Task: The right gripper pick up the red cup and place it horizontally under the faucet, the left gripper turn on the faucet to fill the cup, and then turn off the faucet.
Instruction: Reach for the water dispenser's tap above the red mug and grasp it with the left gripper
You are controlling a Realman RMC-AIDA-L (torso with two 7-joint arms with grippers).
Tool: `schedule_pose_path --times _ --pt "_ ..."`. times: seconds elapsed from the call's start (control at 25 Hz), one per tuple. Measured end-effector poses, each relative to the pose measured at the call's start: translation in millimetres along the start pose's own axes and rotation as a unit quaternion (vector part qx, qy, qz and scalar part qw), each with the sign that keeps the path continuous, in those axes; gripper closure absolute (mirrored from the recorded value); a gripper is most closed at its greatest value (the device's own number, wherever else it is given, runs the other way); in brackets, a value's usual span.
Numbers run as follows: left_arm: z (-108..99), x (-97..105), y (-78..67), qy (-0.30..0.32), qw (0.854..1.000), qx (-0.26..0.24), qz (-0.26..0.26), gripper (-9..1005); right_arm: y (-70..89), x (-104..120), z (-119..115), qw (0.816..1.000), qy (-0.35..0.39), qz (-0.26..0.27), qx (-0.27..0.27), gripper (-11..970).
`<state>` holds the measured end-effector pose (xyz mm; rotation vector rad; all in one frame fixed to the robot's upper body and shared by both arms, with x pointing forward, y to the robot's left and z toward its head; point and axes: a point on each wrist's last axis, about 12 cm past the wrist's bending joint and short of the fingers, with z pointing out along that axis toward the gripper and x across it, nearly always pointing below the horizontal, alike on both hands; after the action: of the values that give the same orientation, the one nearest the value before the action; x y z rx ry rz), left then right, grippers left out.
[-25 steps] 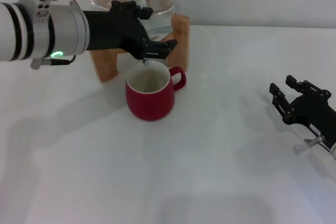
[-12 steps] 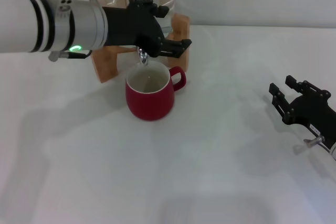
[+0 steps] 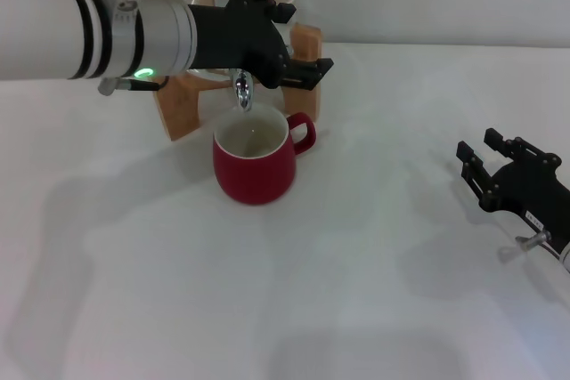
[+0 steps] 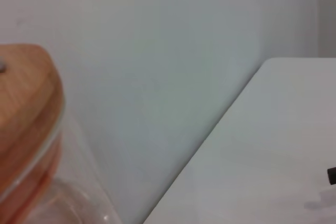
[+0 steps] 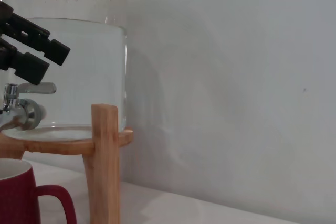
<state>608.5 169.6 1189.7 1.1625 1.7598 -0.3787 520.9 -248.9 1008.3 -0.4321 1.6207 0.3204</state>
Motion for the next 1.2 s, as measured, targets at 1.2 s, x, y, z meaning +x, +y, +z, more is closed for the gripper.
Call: schedule_pose_path --times 1.2 --pt "8 11 -4.3 0.013 1.000 0.015 -0.013 121 -0.6 0 -1 1.000 0.001 0.000 0.001 565"
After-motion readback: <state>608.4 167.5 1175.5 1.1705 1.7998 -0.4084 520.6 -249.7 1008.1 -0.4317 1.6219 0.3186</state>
